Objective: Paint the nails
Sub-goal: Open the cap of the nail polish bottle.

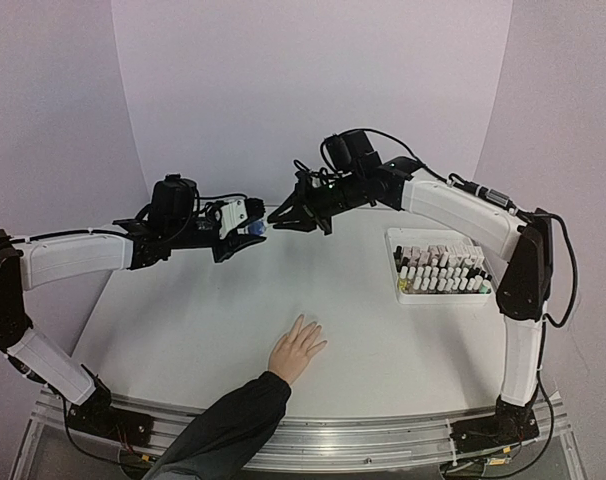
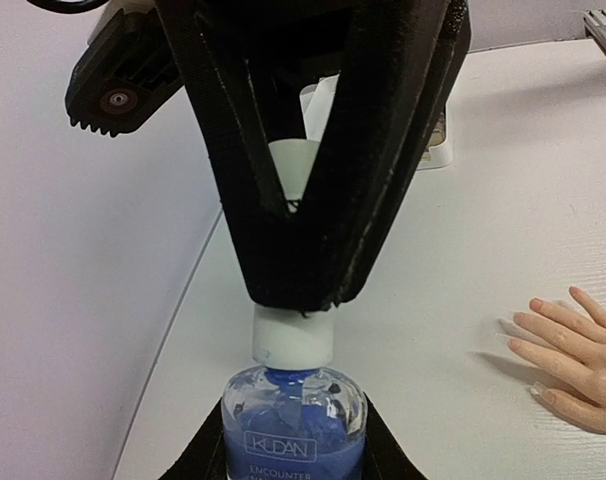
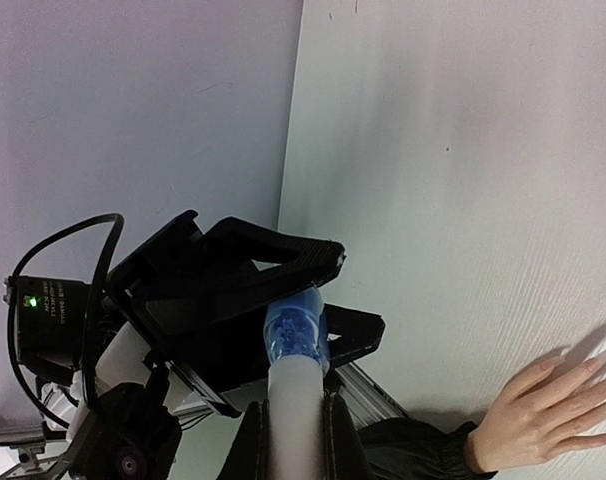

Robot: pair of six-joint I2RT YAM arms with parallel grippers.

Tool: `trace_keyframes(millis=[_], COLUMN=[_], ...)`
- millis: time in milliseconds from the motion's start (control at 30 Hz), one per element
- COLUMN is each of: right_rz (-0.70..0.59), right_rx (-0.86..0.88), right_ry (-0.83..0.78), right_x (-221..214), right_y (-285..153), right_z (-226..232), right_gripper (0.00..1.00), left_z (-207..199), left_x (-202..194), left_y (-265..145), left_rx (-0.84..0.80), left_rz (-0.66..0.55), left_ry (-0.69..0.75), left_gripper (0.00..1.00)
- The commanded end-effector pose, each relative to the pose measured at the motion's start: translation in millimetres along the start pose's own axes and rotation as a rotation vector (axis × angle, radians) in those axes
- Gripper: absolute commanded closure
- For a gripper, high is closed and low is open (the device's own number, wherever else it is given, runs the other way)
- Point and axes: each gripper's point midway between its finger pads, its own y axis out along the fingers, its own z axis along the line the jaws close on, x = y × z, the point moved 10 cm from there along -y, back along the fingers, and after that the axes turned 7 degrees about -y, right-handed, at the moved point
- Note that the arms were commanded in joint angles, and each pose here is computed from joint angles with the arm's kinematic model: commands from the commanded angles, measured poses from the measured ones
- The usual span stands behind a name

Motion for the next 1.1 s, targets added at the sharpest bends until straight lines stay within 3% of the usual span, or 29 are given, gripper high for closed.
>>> trace_keyframes(millis=[0,233,600,1000,1067], right_rz=[0.034,0.152,0.171,0.218,0.212], right_rx=[0.089,0.258,0.185,0.069,0.063], right_ry=[-0.189,-0.593,-1.140,-1.296,-1.275], right_x=[0,-20,-40,-48,-47], right_y=[-6,-18,-23,-24,-21], right_z=[20,31,33,32,33], right_gripper=[1.00,1.00,1.00,1.00,0.93], left_z=[2,-11,-13,-16,-15], left_x=[24,45,48,46,46], left_y=[-7,-18,-17,-17,-16], left_rx=[-0.091,-0.384,-0.487,-0.494,-0.482], left_rz=[-0.086,-0.142,-0.138,-0.135,-0.140], left_ry=[-0.039,-0.191,-0.268,-0.268,-0.267], left_gripper=[1.00,1.00,1.00,1.00,1.00])
